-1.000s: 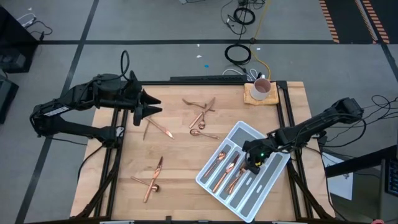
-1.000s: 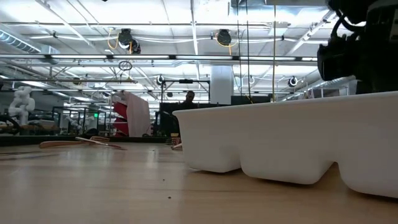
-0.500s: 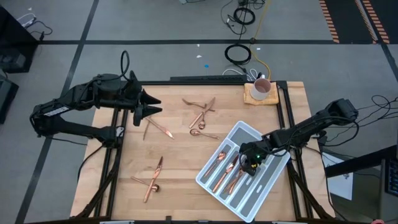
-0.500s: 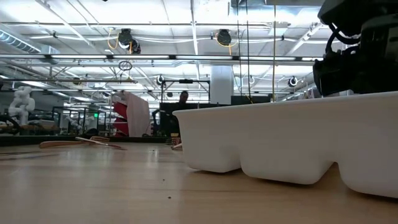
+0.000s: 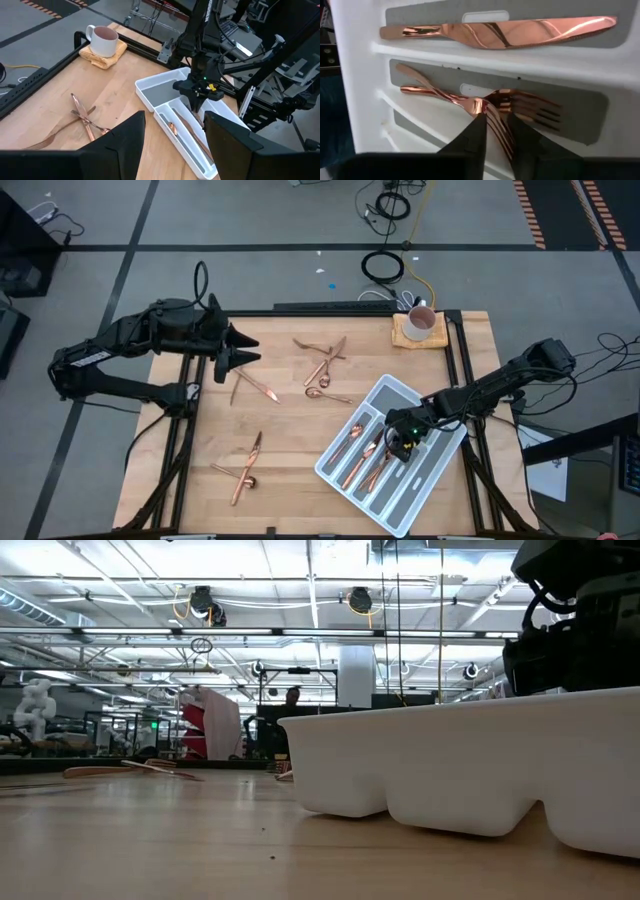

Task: Sort silverware
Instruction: Put the gold fork into the cutlery tray with the other gold fork

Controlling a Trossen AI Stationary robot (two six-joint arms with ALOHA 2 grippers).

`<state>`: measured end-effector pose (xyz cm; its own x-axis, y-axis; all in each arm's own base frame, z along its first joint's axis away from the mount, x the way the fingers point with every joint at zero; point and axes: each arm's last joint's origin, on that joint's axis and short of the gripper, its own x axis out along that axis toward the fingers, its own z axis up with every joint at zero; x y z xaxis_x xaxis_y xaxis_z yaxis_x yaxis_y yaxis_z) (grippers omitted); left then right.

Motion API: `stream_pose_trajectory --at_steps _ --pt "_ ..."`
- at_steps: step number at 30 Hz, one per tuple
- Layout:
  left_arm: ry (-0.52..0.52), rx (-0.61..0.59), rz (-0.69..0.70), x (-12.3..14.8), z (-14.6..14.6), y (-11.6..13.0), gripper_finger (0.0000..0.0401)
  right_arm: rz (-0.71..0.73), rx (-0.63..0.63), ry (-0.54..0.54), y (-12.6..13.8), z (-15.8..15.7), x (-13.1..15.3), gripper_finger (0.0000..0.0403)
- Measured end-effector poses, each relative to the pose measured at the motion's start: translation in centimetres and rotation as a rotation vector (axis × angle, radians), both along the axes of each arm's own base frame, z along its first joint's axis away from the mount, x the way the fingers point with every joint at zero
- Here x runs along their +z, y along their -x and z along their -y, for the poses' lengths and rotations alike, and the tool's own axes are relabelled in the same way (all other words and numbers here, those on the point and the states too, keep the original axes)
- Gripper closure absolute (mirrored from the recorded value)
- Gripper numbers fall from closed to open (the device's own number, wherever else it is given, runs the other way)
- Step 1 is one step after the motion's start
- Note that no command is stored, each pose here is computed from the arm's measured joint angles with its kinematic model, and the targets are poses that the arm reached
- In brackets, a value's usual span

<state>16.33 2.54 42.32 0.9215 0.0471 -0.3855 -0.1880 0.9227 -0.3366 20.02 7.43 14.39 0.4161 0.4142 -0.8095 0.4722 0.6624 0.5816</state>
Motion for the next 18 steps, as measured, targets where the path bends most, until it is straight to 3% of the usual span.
stream_pose_trajectory --at_steps 8,18 --pt "-0.001 -0.001 0.0 0.0 0.0 0.0 0.0193 0.001 -0.009 0.006 -0.02 0.03 0.0 0.0275" --pt "-0.002 -0.001 0.0 0.0 0.0 0.0 0.0193 -0.014 -0.033 0.02 0.05 0.22 -0.05 0.0245"
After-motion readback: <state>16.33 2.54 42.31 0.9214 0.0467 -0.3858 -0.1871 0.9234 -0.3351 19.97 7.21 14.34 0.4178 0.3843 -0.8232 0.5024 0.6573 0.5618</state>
